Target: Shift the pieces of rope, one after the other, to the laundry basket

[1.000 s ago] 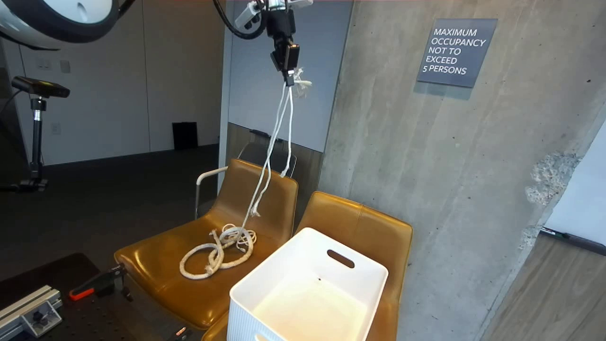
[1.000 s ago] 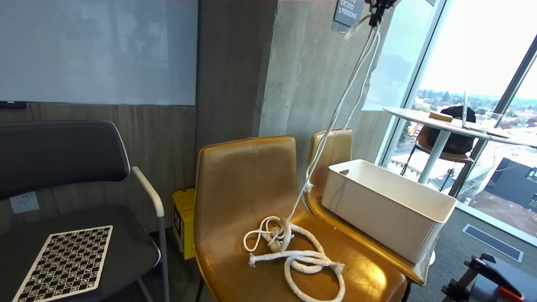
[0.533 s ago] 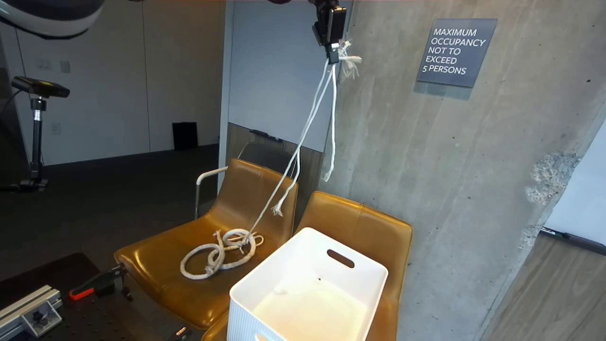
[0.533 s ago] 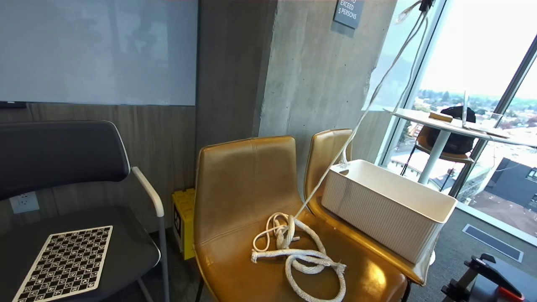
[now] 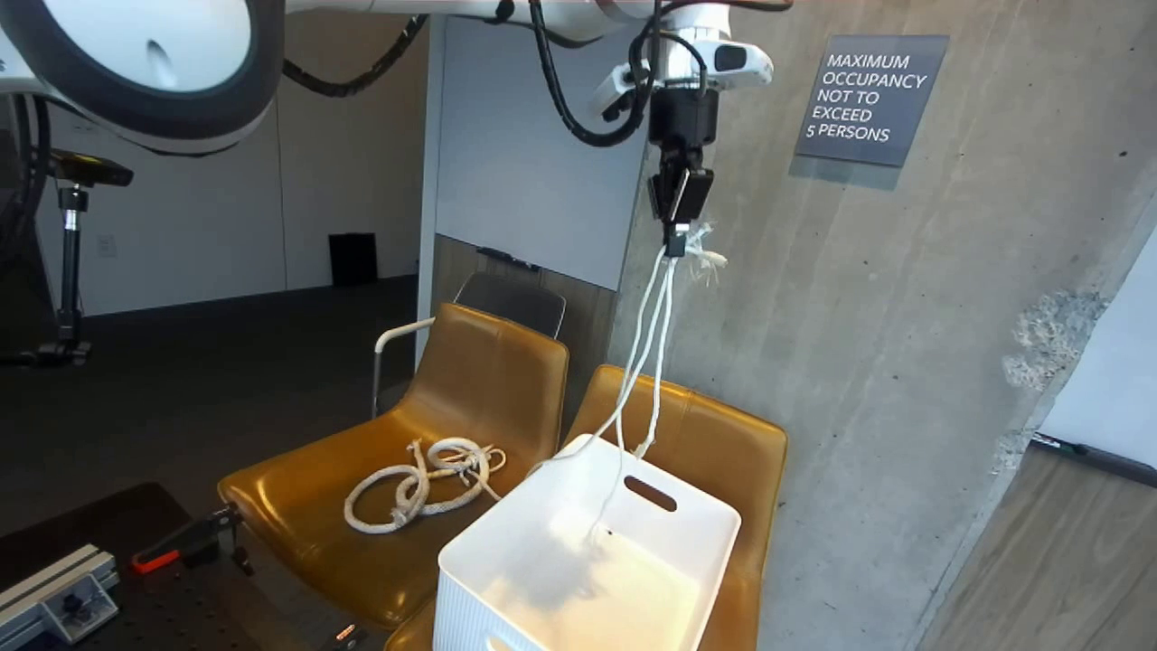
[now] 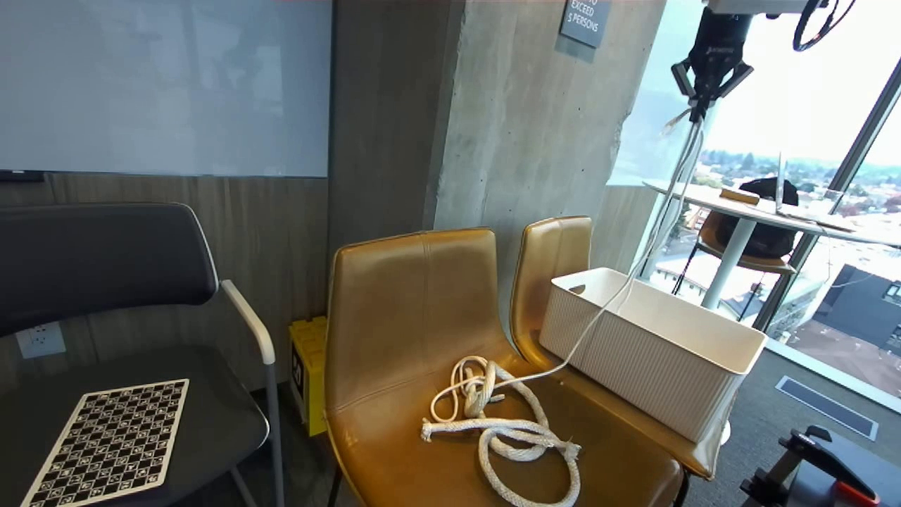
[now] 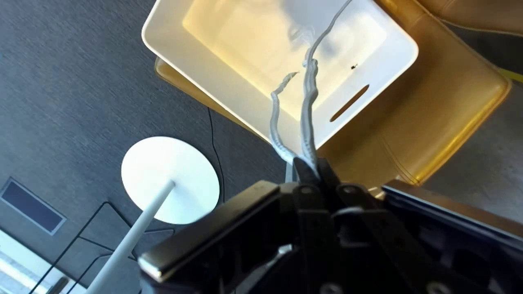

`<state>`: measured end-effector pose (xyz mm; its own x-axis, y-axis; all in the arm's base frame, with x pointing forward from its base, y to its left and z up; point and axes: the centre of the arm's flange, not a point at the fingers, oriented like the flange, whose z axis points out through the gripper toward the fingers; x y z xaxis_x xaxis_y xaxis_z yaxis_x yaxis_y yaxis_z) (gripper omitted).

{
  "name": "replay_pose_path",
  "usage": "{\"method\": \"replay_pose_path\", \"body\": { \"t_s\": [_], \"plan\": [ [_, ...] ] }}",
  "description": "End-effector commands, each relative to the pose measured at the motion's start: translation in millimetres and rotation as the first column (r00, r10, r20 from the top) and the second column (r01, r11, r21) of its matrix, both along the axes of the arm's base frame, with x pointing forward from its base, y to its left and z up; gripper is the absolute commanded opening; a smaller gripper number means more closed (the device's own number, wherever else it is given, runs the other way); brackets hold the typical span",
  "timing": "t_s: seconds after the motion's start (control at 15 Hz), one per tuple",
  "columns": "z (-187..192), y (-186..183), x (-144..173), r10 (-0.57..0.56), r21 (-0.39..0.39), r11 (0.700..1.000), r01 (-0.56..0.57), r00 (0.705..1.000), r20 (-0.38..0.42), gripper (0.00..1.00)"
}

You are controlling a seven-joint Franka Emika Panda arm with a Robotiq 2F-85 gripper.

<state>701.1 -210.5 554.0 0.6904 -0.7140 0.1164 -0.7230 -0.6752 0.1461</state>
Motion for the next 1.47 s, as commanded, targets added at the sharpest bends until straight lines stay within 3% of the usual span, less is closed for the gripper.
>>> {"method": "replay_pose_path", "body": {
  "t_s": [0.0, 0.2, 0.47, 0.93, 1.4],
  "plan": [
    [-65.0, -23.9, 36.0, -0.022, 0.058, 0.998, 0.025, 0.998, -0.067, 0.01],
    [-125.9, -37.8, 40.9, -0.037, 0.078, 0.996, 0.048, 0.990, -0.139, 0.01],
    [-166.8, -36.5, 40.5, -0.018, 0.104, 0.994, 0.036, 0.985, -0.169, 0.01],
    [-174.0, -2.3, 52.6, 0.050, 0.144, 0.989, -0.036, 0.994, -0.096, 0.01],
    [-178.0, 0.7, 56.6, 0.060, 0.148, 0.988, -0.046, 0.994, -0.094, 0.01]
  ]
}}
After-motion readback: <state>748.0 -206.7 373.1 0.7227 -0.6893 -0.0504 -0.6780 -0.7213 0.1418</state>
